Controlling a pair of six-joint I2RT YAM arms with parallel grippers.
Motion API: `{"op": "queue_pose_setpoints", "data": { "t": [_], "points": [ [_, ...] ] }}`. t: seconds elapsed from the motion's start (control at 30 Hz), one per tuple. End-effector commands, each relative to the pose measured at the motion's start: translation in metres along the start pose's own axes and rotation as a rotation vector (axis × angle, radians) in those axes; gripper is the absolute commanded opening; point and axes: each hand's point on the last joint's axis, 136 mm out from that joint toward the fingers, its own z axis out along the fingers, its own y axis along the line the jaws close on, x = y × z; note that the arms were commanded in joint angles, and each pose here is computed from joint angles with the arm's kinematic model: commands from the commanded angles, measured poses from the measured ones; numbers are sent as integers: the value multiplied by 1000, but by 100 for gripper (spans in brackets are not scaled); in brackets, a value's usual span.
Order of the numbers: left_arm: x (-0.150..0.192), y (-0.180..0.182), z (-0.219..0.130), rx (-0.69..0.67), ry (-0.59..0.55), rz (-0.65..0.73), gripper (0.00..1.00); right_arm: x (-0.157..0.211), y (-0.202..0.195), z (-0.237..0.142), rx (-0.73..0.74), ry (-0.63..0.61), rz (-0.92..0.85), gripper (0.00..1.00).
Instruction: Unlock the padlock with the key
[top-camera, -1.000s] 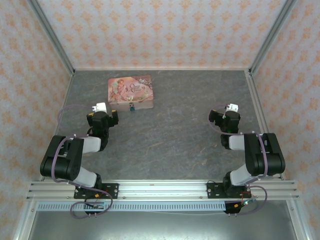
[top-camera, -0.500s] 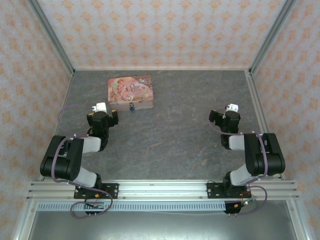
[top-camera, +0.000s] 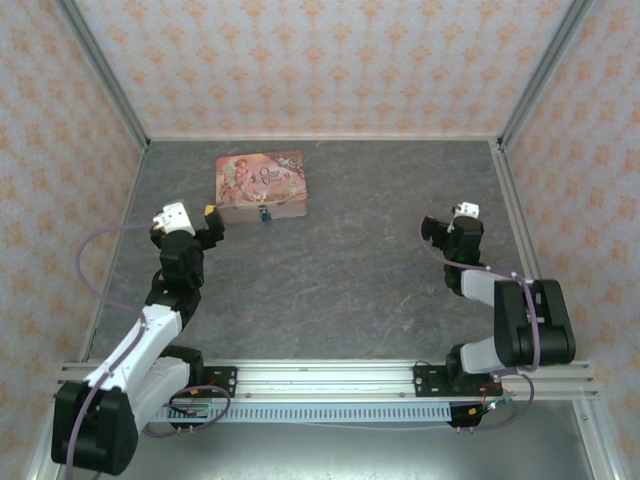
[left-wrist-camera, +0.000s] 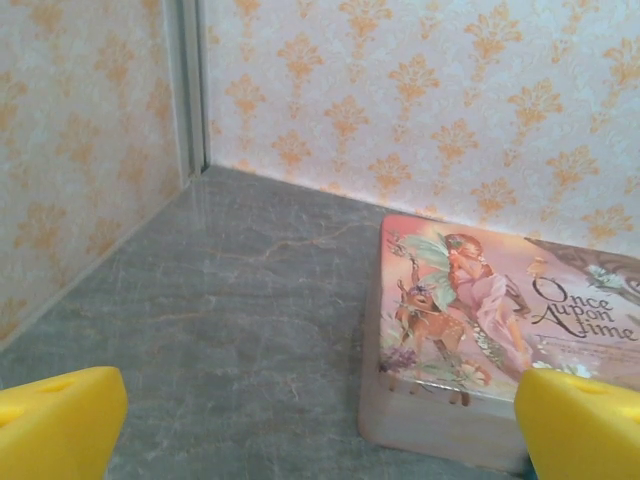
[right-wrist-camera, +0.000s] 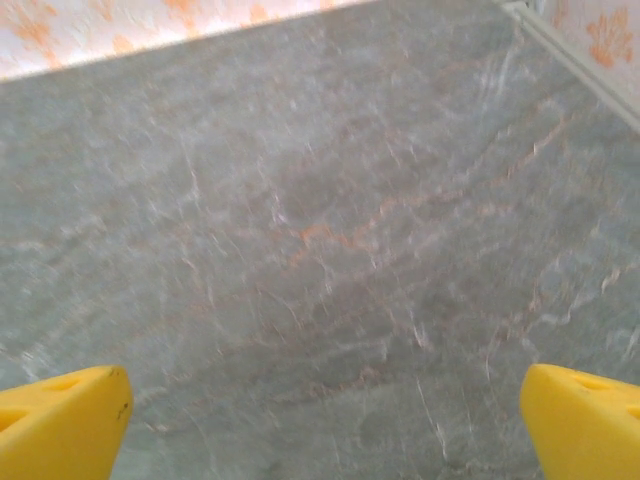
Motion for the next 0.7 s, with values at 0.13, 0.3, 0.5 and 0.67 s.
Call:
{"op": "queue_pose_setpoints", "data": {
  "t": [0.13,0.3,0.5,0.67],
  "points": [
    [17,-29,-29,147,281,-205,100,-31,7,-56,-11,137,126,99],
    [28,-77,-44,330,407,-293,100,-5,20,-88,-37,354,234,97],
    [47,-126,-57,477,478,-345,100,48,23,-115,38,579,273,84],
    [53,-148,-61,528,495,-311,100,87,18,-129,102,671,298,72]
  ]
}}
